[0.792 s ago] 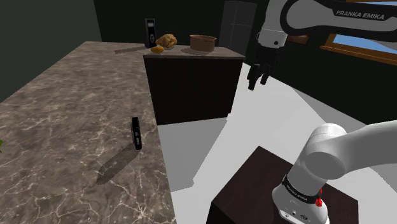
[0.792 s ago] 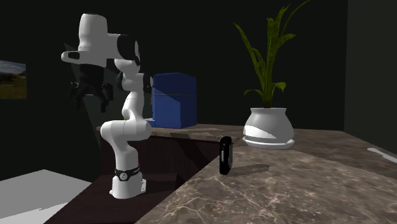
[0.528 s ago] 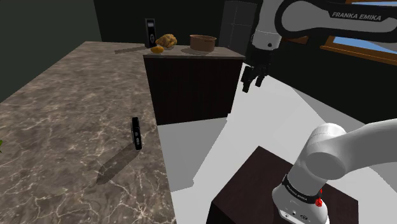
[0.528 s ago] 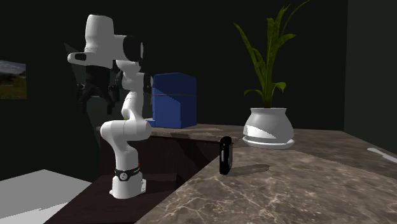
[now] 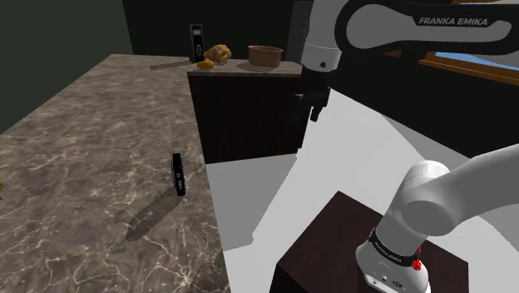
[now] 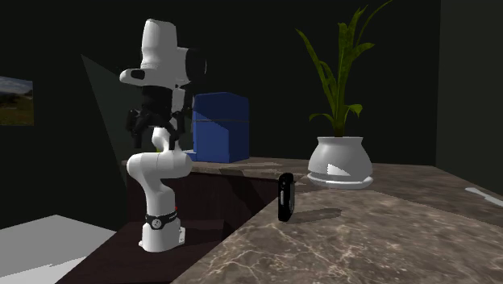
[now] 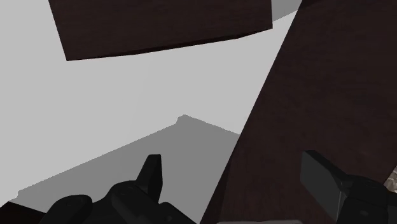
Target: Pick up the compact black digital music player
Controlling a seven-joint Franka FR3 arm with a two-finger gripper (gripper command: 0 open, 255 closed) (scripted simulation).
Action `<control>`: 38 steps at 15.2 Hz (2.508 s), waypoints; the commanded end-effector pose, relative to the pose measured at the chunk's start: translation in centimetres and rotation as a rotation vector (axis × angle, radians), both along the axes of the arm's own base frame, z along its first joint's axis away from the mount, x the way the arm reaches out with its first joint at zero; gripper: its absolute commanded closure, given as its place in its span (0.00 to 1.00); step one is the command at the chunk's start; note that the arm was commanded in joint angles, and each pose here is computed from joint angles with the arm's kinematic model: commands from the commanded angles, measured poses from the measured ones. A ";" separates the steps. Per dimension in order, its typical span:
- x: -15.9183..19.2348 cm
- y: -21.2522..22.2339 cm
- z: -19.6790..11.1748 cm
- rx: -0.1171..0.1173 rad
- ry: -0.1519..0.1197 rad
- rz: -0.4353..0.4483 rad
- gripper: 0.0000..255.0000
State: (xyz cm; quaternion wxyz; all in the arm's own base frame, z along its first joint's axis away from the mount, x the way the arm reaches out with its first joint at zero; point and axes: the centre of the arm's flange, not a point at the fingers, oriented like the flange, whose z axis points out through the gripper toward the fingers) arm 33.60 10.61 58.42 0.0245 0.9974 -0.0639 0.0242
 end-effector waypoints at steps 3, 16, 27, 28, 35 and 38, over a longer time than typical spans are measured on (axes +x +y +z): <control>1.5 4.9 -0.6 0.003 -0.009 -0.007 0.00; 6.8 20.8 -2.5 0.012 -0.037 -0.028 0.00; 11.1 33.3 -3.9 0.018 -0.060 -0.044 0.00; 11.1 33.3 -4.4 0.018 -0.060 -0.044 0.00; 11.1 33.3 -7.9 0.018 -0.060 -0.044 0.00; 11.1 33.2 -7.9 0.018 -0.060 -0.044 1.00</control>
